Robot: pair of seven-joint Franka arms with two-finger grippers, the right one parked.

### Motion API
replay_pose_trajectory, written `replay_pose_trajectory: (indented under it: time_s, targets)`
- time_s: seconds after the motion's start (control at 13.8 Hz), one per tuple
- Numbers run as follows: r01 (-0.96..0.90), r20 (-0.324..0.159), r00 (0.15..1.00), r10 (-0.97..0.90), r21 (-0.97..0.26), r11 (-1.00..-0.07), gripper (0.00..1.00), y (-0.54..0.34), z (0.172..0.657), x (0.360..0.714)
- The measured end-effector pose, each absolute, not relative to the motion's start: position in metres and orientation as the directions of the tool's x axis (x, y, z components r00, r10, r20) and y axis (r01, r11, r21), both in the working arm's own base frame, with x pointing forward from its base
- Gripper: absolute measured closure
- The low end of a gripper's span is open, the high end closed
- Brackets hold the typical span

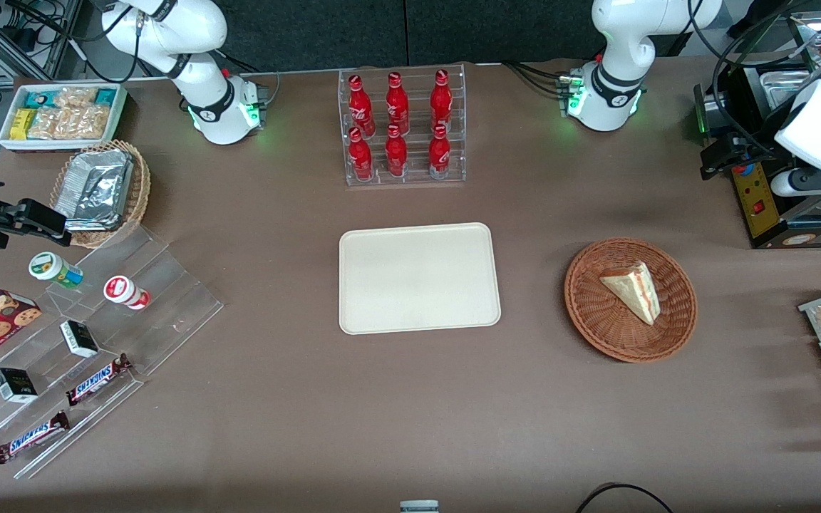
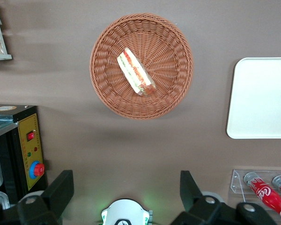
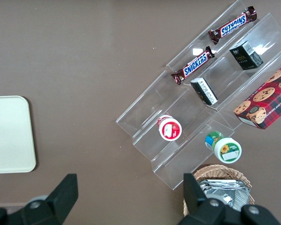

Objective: Place sandwich from basket to tray
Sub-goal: 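Move the left gripper over the wrapped sandwich in the wicker basket, then lower the left gripper and close it on the wrapped sandwich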

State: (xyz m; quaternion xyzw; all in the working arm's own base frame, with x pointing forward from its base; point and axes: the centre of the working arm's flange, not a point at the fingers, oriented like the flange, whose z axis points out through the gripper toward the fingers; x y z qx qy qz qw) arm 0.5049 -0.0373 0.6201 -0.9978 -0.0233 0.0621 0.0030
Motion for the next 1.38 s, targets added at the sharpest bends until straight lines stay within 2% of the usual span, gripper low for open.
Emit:
replay_pose_trajectory:
  time_s: [0.29, 0.58, 0.95, 1.16, 1.38]
  targets:
    - [0.047, -0.139, 0.989, 0.046, 0.001, -0.999, 0.00, -0.038, 0.612, 0.507]
    - [0.061, -0.158, 0.986, 0.060, 0.001, -0.998, 0.00, -0.033, 0.545, 0.524]
    - [0.115, -0.098, 0.989, 0.114, 0.006, -0.993, 0.00, -0.022, 0.464, 0.530]
    - [0.257, -0.068, 0.964, 0.256, 0.000, -0.966, 0.00, -0.020, 0.420, 0.531]
    - [0.424, -0.051, 0.904, 0.424, -0.003, -0.906, 0.00, -0.020, 0.383, 0.536]
